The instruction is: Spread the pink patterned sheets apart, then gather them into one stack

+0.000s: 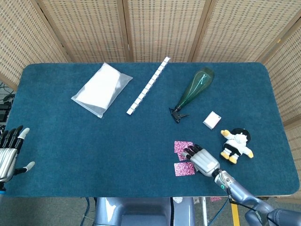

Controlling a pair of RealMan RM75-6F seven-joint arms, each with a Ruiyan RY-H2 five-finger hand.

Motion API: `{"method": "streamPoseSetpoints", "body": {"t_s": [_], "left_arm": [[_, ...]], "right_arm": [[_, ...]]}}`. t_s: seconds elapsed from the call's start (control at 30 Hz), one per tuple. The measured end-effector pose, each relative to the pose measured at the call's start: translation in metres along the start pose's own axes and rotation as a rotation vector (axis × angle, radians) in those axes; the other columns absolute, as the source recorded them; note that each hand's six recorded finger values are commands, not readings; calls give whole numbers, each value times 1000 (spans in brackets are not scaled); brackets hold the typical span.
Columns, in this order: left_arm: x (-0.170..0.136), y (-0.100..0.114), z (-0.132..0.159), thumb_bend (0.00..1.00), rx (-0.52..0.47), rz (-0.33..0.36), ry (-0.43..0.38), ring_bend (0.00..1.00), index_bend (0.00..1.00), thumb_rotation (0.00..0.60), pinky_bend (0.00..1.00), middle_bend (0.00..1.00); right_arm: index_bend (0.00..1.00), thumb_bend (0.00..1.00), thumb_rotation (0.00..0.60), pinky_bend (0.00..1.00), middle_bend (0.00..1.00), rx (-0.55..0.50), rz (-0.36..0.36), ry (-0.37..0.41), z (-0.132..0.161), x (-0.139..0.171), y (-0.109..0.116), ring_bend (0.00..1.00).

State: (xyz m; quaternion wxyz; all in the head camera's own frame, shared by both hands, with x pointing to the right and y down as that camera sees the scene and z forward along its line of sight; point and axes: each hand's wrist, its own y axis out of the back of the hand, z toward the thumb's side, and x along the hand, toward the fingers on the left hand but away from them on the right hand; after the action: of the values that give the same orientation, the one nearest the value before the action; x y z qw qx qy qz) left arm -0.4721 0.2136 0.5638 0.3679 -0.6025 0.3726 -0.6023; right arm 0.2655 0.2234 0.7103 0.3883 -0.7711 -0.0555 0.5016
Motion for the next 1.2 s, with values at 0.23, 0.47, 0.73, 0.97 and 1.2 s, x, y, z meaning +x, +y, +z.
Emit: {"method": "streamPoseSetpoints", "body": {"t_s": [0.23,0.47,0.73,0.97,1.2], "left_arm": [[0,0,0,19,2,0,3,0,0,600,0,0],[0,0,0,19,4,0,4,0,0,600,0,0],[0,0,0,19,5,1,5,0,0,600,0,0],[0,0,0,19,5,2,5,0,0,600,0,0],[0,0,0,19,5,2,5,0,0,600,0,0]], "right_arm": [[311,1000,600,160,292,38,12,1,-6,14,-11,205],[321,1000,600,179,301,82,39,-1,-15,30,-24,212],[325,1000,600,180,307,101,43,-6,-25,47,-26,217],[325,1000,600,180,289,81,6,-2,-24,53,-16,217],[294,610,600,180,62,-6,-166,-4,-27,50,23,67]]}}
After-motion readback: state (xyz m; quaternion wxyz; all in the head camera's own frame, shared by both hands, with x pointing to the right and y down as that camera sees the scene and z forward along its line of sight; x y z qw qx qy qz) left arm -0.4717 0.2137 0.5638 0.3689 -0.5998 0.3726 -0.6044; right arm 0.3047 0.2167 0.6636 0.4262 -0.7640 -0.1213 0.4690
